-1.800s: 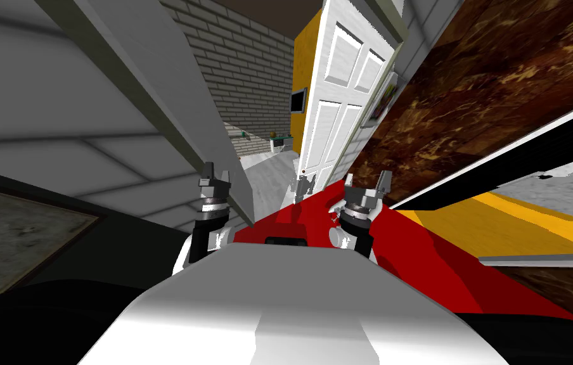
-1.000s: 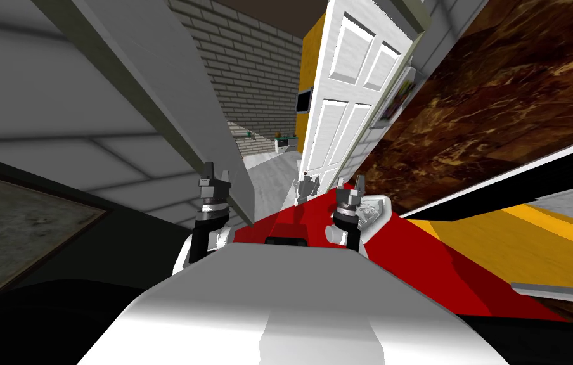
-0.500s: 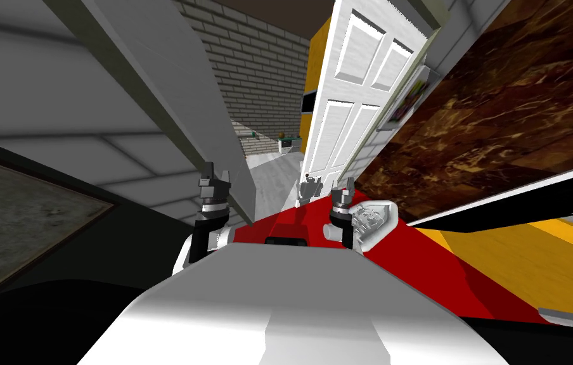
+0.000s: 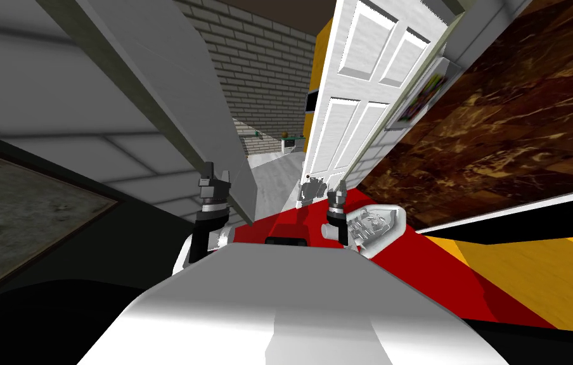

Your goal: Push the door open

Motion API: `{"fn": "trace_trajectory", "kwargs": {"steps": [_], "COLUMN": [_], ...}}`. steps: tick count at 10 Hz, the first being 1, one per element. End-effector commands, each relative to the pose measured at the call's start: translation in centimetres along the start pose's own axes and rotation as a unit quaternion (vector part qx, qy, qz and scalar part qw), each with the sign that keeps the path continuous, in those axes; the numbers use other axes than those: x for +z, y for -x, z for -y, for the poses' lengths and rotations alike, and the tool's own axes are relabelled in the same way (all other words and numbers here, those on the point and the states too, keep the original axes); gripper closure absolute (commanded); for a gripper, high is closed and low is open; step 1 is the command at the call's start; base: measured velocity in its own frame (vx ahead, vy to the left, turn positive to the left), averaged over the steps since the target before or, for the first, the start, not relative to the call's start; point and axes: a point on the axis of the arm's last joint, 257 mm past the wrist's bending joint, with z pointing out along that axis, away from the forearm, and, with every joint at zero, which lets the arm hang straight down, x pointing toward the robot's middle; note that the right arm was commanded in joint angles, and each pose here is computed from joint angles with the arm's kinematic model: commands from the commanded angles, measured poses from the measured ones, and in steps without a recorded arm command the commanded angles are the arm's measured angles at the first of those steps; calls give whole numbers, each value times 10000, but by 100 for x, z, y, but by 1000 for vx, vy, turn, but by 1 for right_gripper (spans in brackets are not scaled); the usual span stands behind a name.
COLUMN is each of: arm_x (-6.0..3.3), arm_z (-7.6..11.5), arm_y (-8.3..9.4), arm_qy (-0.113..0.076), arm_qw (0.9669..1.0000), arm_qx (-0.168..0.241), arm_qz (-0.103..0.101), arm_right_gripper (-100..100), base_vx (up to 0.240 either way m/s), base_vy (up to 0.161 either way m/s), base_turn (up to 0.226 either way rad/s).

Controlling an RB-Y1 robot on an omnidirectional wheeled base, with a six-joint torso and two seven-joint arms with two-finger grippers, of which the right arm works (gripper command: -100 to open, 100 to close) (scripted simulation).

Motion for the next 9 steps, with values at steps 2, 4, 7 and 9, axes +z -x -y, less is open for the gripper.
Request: {"fn": "trace_trajectory", "kwargs": {"steps": [2, 4, 7, 9], "arm_x": [-36, -64, -89, -131], "arm_z": [240, 395, 634, 798], "arm_y": [5, 6, 2, 5], "arm_qy": [-217, -348, -533, -683], "arm_qw": [9998, 9994, 9985, 9976], "arm_qx": [-18, -30, -52, -65], "arm_qz": [-21, -35, -68, -78], "arm_right_gripper": [-100, -100, -100, -100], "base_vx": [50, 38, 44, 32], "base_vy": [-84, -58, -57, -62], "base_turn": [113, 75, 99, 83]}}
